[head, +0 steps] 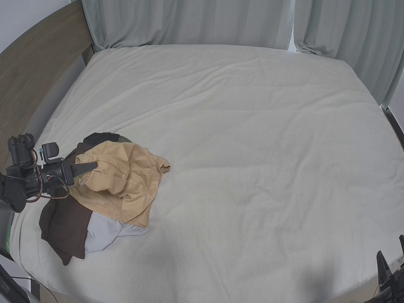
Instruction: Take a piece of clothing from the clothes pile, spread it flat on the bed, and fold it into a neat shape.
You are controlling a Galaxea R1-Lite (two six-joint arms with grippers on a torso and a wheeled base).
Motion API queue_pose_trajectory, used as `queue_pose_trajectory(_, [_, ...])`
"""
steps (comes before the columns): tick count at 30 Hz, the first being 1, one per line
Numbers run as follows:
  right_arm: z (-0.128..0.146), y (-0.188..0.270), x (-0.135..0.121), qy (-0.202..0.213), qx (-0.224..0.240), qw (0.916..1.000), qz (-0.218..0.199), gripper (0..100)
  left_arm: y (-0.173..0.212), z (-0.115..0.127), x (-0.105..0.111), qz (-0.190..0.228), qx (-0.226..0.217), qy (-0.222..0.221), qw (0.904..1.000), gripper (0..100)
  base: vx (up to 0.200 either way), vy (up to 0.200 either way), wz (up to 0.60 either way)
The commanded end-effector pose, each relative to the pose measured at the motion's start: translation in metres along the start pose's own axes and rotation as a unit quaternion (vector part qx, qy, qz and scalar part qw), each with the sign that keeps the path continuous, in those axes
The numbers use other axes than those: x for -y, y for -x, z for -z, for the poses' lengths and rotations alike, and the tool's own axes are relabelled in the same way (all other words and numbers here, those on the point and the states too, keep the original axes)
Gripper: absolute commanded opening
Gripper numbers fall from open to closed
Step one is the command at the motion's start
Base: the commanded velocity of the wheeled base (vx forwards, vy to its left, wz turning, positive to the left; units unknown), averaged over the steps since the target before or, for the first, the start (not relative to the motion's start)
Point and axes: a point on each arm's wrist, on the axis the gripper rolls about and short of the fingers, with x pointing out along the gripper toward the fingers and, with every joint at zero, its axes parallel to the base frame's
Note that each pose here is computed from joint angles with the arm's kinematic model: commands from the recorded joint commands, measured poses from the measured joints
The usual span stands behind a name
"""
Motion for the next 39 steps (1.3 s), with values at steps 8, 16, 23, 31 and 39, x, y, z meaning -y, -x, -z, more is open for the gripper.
queue_pose_trajectory(8, [0.005, 0.000, 0.000, 0.001, 0.000, 1.0000, 0.000, 100, 0.017, -0.003, 0.021, 0.003, 0.018, -0.001, 0.9998, 0, 0.000, 0.000, 0.00])
queue_pose_trajectory(16, [0.005, 0.000, 0.000, 0.000, 0.000, 1.0000, -0.001, 100, 0.025, 0.000, 0.037, 0.012, 0.023, 0.020, 0.9995, 0, 0.000, 0.000, 0.00])
queue_pose_trajectory(23, [0.005, 0.000, 0.000, 0.001, 0.000, 1.0000, 0.000, 100, 0.028, -0.008, 0.059, 0.013, 0.042, 0.062, 0.9971, 0, 0.000, 0.000, 0.00])
queue_pose_trajectory(31, [0.005, 0.000, 0.000, 0.001, 0.000, 1.0000, -0.001, 100, 0.033, -0.009, 0.086, 0.040, 0.048, 0.089, 0.9940, 0, 0.000, 0.000, 0.00])
queue_pose_trajectory(39, [0.005, 0.000, 0.000, 0.001, 0.000, 1.0000, -0.001, 100, 0.029, -0.007, 0.106, 0.033, 0.059, 0.112, 0.9914, 0, 0.000, 0.000, 0.00])
